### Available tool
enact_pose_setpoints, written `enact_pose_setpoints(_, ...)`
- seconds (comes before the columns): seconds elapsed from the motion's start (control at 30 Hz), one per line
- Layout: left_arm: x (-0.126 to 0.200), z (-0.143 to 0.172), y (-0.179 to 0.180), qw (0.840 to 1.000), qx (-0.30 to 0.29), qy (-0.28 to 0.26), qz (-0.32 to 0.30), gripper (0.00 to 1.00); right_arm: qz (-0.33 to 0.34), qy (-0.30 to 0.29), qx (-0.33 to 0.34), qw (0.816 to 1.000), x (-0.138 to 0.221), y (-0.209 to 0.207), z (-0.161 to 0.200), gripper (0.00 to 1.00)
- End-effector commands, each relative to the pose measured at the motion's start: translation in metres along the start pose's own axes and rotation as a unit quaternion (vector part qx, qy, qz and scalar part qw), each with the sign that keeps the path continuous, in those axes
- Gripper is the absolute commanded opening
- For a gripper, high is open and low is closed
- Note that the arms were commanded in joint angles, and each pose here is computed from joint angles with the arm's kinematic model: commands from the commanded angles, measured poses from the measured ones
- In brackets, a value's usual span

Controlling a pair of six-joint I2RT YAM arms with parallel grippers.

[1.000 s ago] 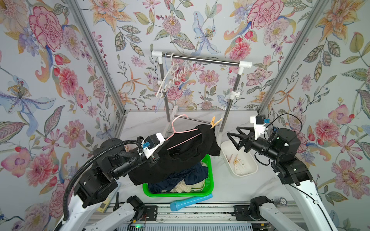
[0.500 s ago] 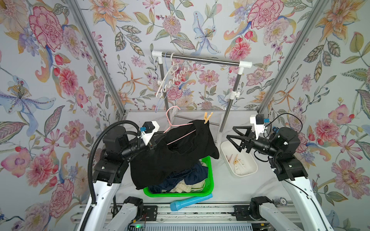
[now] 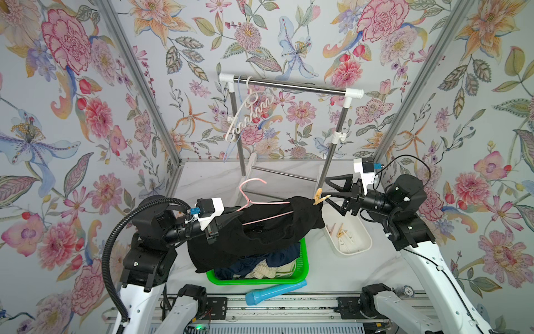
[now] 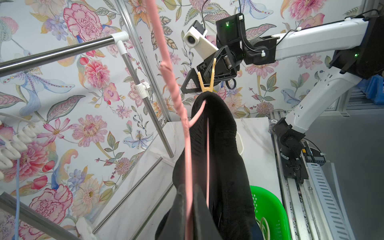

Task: Remove the clothespins securing shorts to the hanger
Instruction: Adjust the shorts in the basket.

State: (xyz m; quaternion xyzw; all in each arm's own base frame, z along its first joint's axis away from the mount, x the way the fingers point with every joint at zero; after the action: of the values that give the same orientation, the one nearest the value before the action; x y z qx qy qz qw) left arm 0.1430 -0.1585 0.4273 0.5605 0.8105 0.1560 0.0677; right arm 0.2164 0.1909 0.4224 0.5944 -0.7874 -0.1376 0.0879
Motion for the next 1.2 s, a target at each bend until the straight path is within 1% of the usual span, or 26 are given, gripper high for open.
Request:
enact_pose_setpoints(0.0,0.006,-0.014,-0.005,1.0,-0.027,-0.012,0.004,0.0,-0.069,0.006,0.05,0.996,-0.009,0.032,-0.012,0.86)
enact_pose_setpoints(0.1,0.007,-0.018,-0.004,1.0,-0.025,-0.014,-0.004,0.0,-0.092,0.019,0.061,0.994,-0.017,0.042,-0.008,0.83)
enact_pose_setpoints(0.17,0.008,-0.021,-0.001,1.0,-0.02,-0.017,-0.015,0.0,-0.074,0.018,0.064,0.995,-0.018,0.038,-0.009,0.83)
enact_pose_setpoints(0.27,0.014,-0.03,-0.002,0.999,-0.029,-0.016,-0.03,0.0,-0.013,0.0,0.069,0.998,-0.012,0.025,-0.013,0.83)
enact_pose_setpoints(0.37,0.025,-0.033,0.007,0.994,-0.054,0.028,-0.087,0.0,0.083,-0.026,0.063,0.994,-0.001,0.005,-0.024,0.86)
enact_pose_setpoints(0.43,0.033,-0.036,0.014,0.99,-0.059,0.05,-0.121,0.0,0.163,-0.051,0.054,0.984,0.01,-0.011,-0.034,0.89)
enact_pose_setpoints(0.5,0.037,-0.038,0.018,0.987,-0.055,0.063,-0.139,0.0,0.251,-0.077,0.039,0.964,0.029,-0.03,-0.043,0.88)
enact_pose_setpoints(0.53,0.039,-0.039,0.018,0.986,-0.054,0.064,-0.146,0.0,0.287,-0.089,0.026,0.953,0.038,-0.037,-0.046,0.85)
enact_pose_setpoints(0.57,0.041,-0.041,0.019,0.985,-0.054,0.064,-0.154,0.0,0.333,-0.096,0.008,0.938,0.05,-0.048,-0.047,0.81)
enact_pose_setpoints(0.6,0.043,-0.043,0.019,0.983,-0.057,0.063,-0.16,0.0,0.364,-0.097,-0.005,0.926,0.058,-0.054,-0.046,0.75)
enact_pose_setpoints(0.67,0.048,-0.05,0.016,0.982,-0.066,0.057,-0.168,0.0,0.4,-0.086,-0.019,0.912,0.067,-0.063,-0.037,0.63)
enact_pose_setpoints(0.7,0.051,-0.054,0.013,0.981,-0.071,0.053,-0.171,0.0,0.411,-0.077,-0.028,0.908,0.068,-0.067,-0.028,0.57)
enact_pose_setpoints(0.73,0.052,-0.057,0.011,0.981,-0.077,0.049,-0.173,0.0,0.411,-0.068,-0.035,0.908,0.066,-0.069,-0.018,0.54)
enact_pose_setpoints(0.77,0.055,-0.061,0.009,0.98,-0.082,0.044,-0.175,0.0,0.402,-0.057,-0.043,0.913,0.059,-0.07,-0.005,0.51)
enact_pose_setpoints(0.87,0.06,-0.071,0.006,0.978,-0.092,0.031,-0.185,0.0,0.371,-0.02,-0.073,0.925,0.037,-0.071,0.038,0.47)
enact_pose_setpoints(1.0,0.067,-0.086,0.003,0.974,-0.104,0.006,-0.2,0.0,0.335,0.03,-0.096,0.937,0.003,-0.065,0.093,0.46)
enact_pose_setpoints(1.1,0.069,-0.097,0.001,0.973,-0.113,-0.017,-0.2,0.0,0.309,0.048,-0.1,0.945,-0.019,-0.056,0.12,0.46)
enact_pose_setpoints(1.17,0.07,-0.101,0.001,0.973,-0.114,-0.024,-0.2,0.0,0.289,0.052,-0.104,0.95,-0.03,-0.05,0.127,0.46)
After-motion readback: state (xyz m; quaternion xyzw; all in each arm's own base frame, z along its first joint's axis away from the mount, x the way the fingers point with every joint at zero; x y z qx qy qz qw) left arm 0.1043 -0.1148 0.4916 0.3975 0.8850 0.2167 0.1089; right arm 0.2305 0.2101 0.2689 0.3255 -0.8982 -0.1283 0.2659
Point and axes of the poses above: each gripper's point midway between its finger pads, its own x axis back along the fingers, its own y axis along the line the jaws close on, z = x × y, the point moved 2 cm from there along x, back along the fingers, and after that the axes turned 2 degrees about -x, right-handed, at the moved point
